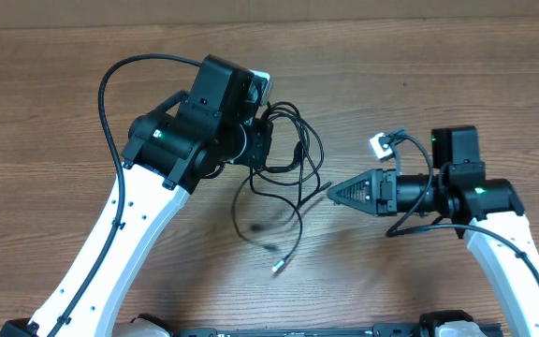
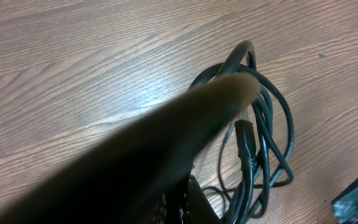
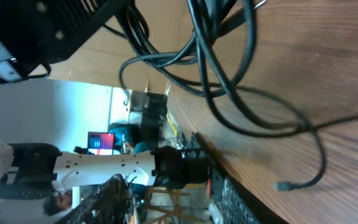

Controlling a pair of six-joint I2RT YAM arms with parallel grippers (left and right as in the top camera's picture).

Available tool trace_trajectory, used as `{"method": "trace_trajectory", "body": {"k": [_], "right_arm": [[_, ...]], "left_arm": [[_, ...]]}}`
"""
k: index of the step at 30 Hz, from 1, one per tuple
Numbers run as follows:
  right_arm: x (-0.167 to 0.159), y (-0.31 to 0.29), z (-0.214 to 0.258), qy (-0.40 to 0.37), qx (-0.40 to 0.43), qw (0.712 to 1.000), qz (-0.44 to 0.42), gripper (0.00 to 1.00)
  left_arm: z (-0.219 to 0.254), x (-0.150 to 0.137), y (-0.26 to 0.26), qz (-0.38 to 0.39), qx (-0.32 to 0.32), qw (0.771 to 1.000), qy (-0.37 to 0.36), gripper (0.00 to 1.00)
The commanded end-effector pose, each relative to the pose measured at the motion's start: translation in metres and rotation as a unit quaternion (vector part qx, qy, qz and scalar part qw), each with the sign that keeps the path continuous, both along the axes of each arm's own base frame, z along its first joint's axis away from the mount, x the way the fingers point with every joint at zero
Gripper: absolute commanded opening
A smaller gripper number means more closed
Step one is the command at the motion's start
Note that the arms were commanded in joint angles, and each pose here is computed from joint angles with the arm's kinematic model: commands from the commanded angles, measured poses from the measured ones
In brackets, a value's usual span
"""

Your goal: Untangle cables

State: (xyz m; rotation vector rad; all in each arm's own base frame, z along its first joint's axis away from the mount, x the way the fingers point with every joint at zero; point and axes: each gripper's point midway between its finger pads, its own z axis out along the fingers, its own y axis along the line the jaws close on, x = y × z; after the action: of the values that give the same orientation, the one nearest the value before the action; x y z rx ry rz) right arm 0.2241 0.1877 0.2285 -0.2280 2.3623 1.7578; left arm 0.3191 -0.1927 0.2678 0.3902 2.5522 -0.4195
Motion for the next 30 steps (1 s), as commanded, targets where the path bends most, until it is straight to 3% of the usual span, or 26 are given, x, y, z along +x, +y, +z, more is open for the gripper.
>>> {"method": "trace_trajectory", "body": {"k": [1,3,10,17,23,24,26,30], "right_arm": [[0.013,-0.001,-0.021,0.061,-0.067,0.994,-0.059,0.47],[0.025,-0.004,-0.032,0.087,-0.102,0.985,-0.107,0.47],[0.045,0.027,-0.007,0.076,-0.062,0.986,-0.135,0.56],[0.057,0.035,-0.038,0.12,-0.141,0.95,-0.253,0.57],[0.069,0.045,-0.042,0.089,-0.153,0.945,-0.276,0.35],[0.071,0.046,-0.043,0.086,-0.151,0.945,-0.275,0.28],[0.073,0.047,-0.043,0.084,-0.15,0.946,-0.275,0.06],[0.077,0.048,-0.038,0.074,-0.141,0.948,-0.276,0.04]], "left_arm": [[0.004,-0.005,-0.009,-0.044,-0.005,0.999,-0.01,0.04],[0.003,-0.008,-0.012,-0.062,-0.008,0.998,-0.008,0.04],[-0.001,-0.014,-0.009,-0.081,0.009,0.997,-0.003,0.04],[0.0,-0.018,-0.017,-0.091,0.007,0.996,-0.004,0.04],[-0.001,-0.037,-0.038,-0.136,0.004,0.991,0.001,0.04],[-0.002,-0.04,-0.04,-0.145,0.007,0.989,0.001,0.05],[-0.003,-0.045,-0.043,-0.16,0.014,0.987,0.002,0.04],[-0.009,-0.046,-0.031,-0.153,0.047,0.987,0.006,0.04]]}}
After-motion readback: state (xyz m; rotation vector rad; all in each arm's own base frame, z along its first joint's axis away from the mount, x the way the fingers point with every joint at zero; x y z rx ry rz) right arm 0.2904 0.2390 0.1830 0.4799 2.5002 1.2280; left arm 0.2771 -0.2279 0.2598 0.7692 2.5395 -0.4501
